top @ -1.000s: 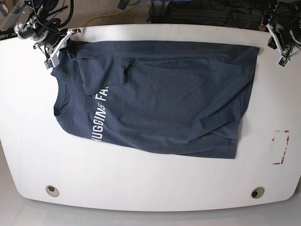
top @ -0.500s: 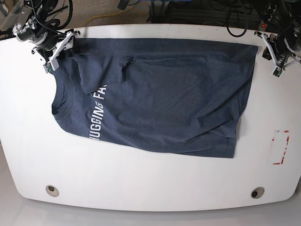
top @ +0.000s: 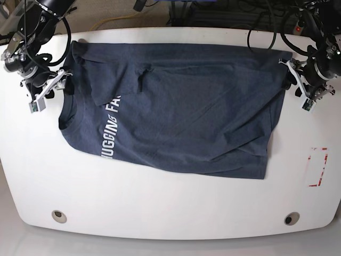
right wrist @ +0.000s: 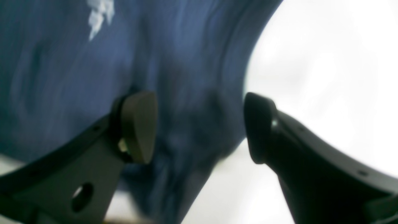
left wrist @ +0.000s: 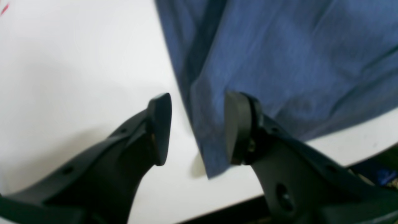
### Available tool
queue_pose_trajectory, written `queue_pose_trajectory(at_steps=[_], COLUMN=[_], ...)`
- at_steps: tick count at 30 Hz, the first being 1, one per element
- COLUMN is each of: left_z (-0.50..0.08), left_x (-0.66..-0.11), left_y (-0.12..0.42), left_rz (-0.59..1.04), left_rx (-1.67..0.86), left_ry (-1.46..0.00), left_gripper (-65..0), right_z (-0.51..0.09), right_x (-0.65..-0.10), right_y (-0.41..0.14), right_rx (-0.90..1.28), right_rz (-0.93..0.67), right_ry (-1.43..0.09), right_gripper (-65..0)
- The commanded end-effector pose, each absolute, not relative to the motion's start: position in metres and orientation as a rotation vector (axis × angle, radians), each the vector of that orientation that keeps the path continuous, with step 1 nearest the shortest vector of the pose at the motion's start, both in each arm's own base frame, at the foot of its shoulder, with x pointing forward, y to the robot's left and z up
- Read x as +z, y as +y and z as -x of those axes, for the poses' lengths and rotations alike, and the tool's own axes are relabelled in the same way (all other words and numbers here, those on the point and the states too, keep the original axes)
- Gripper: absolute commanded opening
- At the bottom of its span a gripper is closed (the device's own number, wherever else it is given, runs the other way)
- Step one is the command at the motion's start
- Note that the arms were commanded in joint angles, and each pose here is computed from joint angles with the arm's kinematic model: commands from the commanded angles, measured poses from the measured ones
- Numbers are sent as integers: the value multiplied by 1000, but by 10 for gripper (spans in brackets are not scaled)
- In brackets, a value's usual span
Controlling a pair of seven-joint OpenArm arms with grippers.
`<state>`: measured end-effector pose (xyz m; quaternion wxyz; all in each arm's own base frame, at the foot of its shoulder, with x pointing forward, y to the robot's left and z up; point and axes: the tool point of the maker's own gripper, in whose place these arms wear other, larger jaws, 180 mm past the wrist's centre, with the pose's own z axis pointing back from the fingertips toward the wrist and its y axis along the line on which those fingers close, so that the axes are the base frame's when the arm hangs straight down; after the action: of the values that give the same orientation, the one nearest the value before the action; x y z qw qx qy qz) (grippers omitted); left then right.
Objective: Fold the T-shirt properly
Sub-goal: 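Release the shirt and move both grippers to its hem corners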
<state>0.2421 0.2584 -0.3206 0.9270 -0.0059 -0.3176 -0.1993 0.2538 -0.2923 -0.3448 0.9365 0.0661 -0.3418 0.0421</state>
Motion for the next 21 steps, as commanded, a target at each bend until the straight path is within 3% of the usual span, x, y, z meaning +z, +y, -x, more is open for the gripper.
queue_pose_trajectory(at_steps=[1, 9, 21], left_z=[-265, -302, -271], left_x=[-307, -328, -404], left_y=[239, 172, 150], left_rz=[54, 153, 162], left_rx=[-392, -420, -452], left_ry=[-730, -688, -496], left_gripper=[-379, -381, -382], right_z=[-278, -351, -426], right_x=[-329, -317, -327], right_y=[-306, -320, -322], right_rx=[73, 20, -62], right_rz=[-141, -254, -410], right_ry=[-764, -807, -844], right_gripper=[-233, -233, -228])
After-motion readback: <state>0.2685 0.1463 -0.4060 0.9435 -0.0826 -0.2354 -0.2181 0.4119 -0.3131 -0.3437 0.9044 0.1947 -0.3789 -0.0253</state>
